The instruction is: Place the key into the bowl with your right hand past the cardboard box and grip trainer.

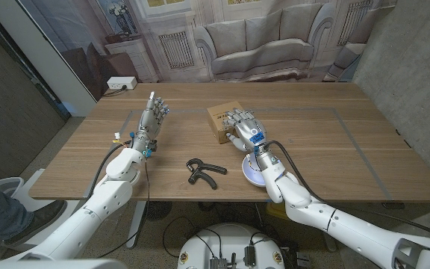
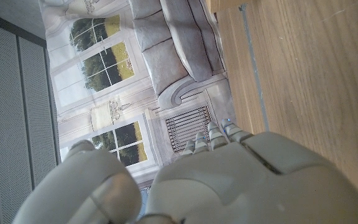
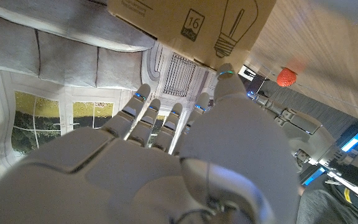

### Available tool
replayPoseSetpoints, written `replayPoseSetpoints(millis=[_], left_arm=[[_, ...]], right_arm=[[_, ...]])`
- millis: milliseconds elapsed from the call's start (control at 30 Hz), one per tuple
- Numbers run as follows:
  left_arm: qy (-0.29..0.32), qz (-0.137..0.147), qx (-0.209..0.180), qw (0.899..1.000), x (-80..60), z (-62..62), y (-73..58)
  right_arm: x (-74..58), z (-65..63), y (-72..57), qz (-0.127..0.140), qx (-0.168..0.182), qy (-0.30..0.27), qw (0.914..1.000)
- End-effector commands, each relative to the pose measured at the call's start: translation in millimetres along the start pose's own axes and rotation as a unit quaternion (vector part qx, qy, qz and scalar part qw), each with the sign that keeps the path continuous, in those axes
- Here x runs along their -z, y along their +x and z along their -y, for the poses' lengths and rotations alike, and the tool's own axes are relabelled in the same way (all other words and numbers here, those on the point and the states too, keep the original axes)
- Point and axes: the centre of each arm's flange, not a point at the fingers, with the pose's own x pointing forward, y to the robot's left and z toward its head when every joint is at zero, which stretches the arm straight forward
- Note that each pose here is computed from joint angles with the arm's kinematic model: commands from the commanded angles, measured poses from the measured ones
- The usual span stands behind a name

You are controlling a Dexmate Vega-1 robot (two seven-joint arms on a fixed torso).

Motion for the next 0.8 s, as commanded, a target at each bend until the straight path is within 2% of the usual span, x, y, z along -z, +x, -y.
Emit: replayPoseSetpoints(millis=[33,800], left_arm=[[-0.001,-0.004,-0.002,1.0,2.4,-2.9,-0.1],[-0.007,-0.008,-0.003,1.0,8.7,-6.8,-1.0]], right_arm=[[1.4,-5.5,1.6,-0.002,-0.001,-0.001,1.0],[-0.7,-8.2,5.9,0.003,0.004,-0.005,1.0]])
